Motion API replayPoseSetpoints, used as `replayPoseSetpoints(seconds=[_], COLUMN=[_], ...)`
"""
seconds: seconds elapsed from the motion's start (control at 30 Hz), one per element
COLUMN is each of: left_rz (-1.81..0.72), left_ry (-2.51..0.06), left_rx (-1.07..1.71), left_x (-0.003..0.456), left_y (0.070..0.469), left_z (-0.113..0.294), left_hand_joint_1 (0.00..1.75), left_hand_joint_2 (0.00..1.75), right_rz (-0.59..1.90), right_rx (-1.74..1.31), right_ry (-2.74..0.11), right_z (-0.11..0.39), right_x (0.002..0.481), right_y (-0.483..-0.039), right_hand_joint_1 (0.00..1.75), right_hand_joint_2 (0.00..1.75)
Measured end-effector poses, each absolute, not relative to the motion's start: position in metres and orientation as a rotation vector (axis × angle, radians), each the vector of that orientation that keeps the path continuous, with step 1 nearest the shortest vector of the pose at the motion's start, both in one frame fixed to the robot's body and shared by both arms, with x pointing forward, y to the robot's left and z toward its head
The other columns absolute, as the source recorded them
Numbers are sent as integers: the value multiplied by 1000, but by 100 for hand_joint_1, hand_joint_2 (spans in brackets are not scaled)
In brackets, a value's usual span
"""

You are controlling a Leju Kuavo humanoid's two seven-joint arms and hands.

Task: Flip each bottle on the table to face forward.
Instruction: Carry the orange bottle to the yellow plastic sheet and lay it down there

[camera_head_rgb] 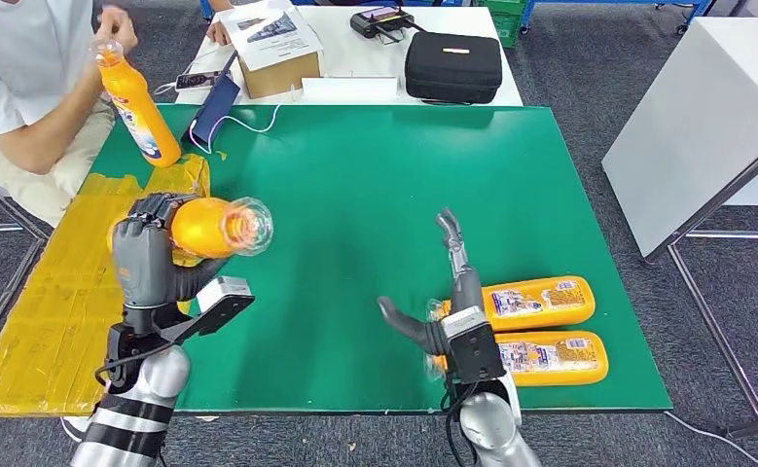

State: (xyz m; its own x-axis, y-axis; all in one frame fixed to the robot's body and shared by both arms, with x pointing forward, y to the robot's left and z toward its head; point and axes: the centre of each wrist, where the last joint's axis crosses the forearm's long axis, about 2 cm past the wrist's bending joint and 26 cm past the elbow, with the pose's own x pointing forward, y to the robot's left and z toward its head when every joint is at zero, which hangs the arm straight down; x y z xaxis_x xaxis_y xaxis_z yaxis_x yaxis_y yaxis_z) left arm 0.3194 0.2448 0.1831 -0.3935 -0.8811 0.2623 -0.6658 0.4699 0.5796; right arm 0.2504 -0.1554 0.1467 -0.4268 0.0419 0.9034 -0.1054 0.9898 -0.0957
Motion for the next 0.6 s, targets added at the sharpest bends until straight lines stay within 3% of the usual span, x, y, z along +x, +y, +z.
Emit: replayPoseSetpoints(seconds=[0.17,0.6], left_rz=[-744,-842], left_ry=[-2052,-1873], left_rx=[1517,1612], left_x=[325,329], left_y=[263,273], left_z=[177,159], left_hand_joint_1=[175,175], left_hand_joint_2=[175,175], right_rz=[144,155], right_rx=[16,-12], right_ry=[-2010,-2036], right_z=[150,156], right_x=[253,258], right_y=[-170,-178], right_hand_joint_1=[0,0], right_hand_joint_2=[175,175])
